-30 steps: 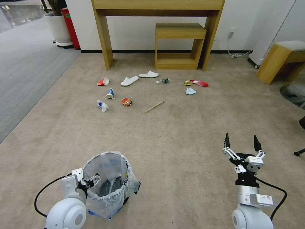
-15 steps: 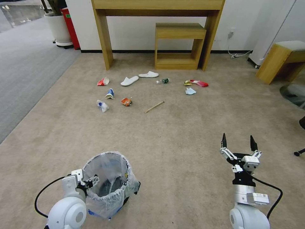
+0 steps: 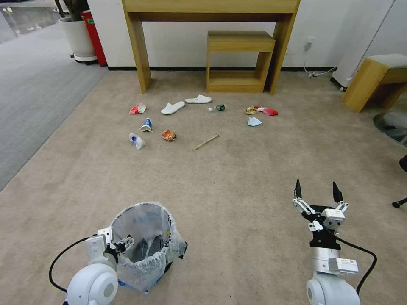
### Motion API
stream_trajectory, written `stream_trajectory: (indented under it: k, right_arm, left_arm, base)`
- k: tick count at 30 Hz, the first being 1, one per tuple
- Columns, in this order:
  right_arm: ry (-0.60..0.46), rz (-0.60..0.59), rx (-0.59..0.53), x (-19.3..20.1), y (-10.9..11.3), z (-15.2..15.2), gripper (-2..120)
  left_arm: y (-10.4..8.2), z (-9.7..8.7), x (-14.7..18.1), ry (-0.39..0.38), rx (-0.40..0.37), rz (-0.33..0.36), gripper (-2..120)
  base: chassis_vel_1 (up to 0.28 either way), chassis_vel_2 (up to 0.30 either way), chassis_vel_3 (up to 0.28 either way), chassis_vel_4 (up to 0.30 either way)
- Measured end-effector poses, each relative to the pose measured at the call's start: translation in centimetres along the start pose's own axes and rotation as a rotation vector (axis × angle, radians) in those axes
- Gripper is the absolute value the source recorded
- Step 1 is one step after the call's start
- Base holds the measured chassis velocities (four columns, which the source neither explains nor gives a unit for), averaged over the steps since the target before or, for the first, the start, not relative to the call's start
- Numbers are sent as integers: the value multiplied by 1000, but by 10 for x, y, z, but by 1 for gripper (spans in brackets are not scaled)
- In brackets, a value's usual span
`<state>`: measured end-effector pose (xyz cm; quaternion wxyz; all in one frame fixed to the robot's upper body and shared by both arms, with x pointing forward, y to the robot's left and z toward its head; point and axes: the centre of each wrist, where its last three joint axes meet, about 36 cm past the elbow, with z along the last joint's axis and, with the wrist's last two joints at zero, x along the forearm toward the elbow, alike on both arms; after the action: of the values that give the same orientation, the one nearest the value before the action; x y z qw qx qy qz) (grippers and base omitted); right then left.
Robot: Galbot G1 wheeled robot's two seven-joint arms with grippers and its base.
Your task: Pick up the trash bin and place the garbage on the floor into it.
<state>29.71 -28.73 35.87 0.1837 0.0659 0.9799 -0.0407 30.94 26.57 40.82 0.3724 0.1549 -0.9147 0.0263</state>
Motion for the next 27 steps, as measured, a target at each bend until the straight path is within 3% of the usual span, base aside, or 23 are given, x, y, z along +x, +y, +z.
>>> stream_trajectory:
  k: [27]
  right_arm:
    - [3, -14, 6, 0, 6, -3, 100]
  left_arm:
    - [11, -8, 8, -26, 7, -26, 98]
  base:
    - [0, 0, 0, 0]
